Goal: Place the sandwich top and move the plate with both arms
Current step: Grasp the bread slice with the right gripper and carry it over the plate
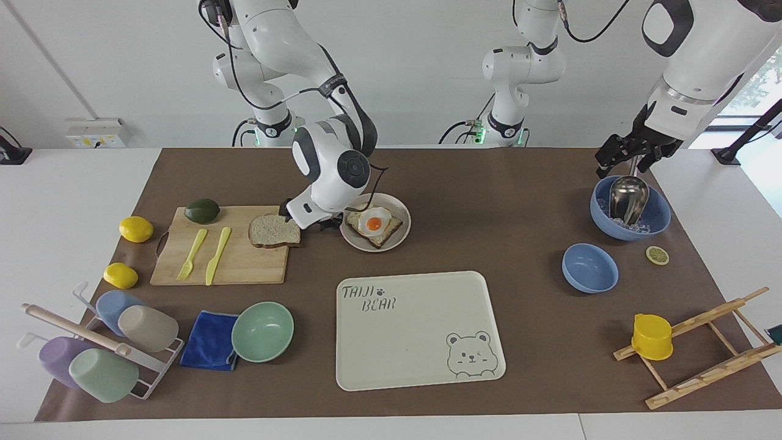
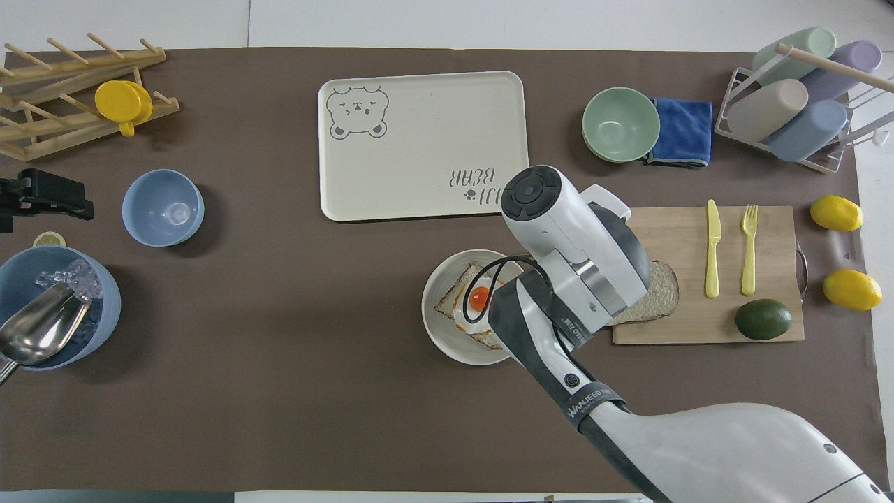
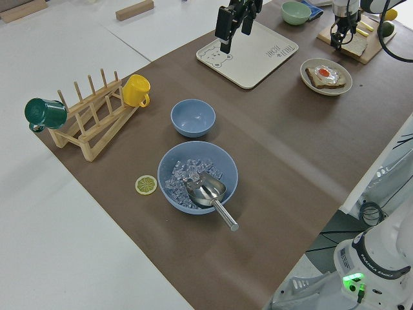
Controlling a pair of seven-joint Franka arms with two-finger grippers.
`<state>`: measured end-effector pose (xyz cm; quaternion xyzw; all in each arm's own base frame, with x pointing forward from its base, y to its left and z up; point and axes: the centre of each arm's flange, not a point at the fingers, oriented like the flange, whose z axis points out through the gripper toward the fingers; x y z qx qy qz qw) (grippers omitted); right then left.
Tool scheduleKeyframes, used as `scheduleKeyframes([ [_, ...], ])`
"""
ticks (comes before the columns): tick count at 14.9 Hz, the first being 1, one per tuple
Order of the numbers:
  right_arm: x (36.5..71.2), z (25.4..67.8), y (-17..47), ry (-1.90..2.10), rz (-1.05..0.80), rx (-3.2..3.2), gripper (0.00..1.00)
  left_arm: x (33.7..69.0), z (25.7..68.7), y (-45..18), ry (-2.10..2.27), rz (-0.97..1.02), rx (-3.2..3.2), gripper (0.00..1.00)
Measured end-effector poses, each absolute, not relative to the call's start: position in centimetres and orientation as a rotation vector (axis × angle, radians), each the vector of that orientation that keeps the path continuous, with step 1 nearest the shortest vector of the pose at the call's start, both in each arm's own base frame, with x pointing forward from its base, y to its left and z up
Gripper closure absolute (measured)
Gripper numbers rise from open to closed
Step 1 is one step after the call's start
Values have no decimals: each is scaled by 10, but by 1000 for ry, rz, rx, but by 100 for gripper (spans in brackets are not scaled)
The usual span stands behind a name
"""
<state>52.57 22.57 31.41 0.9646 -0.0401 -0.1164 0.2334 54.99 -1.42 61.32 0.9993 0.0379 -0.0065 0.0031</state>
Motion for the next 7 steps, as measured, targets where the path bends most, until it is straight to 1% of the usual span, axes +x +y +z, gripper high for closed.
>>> scheduleKeyframes([
  [3, 518, 296, 216, -119, -338, 2645, 0, 550, 613, -14, 119, -20, 3133, 0],
  [5, 517, 292, 210, -128, -344, 2646, 13, 550, 613, -14, 119, -20, 3133, 0],
  [6, 516, 292, 208, -131, -343, 2648, 14, 550, 613, -14, 119, -20, 3133, 0],
  [7, 516, 292, 207, -132, -343, 2648, 21, 550, 613, -14, 119, -20, 3133, 0],
])
